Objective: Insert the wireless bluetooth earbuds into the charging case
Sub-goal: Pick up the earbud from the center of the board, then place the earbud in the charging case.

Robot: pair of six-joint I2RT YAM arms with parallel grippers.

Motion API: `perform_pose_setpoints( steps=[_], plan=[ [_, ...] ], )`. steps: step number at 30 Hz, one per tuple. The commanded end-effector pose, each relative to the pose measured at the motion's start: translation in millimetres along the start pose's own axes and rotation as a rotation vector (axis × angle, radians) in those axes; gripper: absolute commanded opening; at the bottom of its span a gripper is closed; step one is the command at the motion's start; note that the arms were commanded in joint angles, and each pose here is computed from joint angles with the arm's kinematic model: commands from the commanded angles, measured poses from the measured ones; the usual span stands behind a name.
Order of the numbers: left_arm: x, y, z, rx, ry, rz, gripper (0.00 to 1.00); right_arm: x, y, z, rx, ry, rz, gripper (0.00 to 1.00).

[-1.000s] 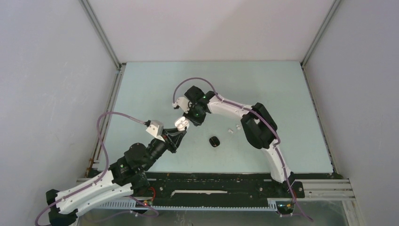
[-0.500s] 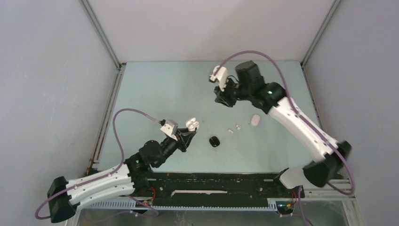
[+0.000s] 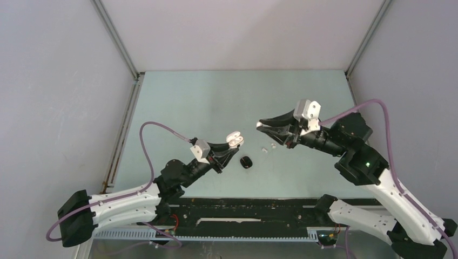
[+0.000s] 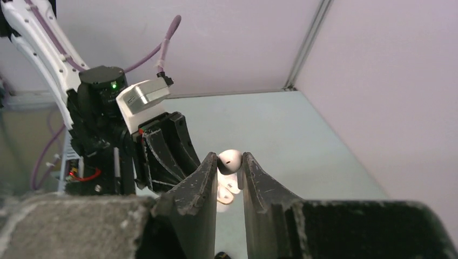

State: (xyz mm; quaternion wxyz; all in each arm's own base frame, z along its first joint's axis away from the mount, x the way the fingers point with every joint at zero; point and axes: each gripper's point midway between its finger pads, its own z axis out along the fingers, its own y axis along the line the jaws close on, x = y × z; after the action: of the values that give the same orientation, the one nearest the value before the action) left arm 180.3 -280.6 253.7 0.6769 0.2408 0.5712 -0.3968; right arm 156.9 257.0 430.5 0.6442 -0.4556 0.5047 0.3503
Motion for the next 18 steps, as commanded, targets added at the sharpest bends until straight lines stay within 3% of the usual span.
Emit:
perform_pose_setpoints(
  steps=[1, 18],
  plan=[
    [-47.1, -21.2, 7.6, 0.112, -0.163, 0.039, 0.0, 4.1, -8.2, 29.2, 0.059, -0.037, 0.234, 0.0],
    [-72.3, -19.5, 11.1, 0.062, -0.225, -0.044, 0.0, 36.9, 8.7, 47.9, 0.032, -0.009, 0.368, 0.0]
  ],
)
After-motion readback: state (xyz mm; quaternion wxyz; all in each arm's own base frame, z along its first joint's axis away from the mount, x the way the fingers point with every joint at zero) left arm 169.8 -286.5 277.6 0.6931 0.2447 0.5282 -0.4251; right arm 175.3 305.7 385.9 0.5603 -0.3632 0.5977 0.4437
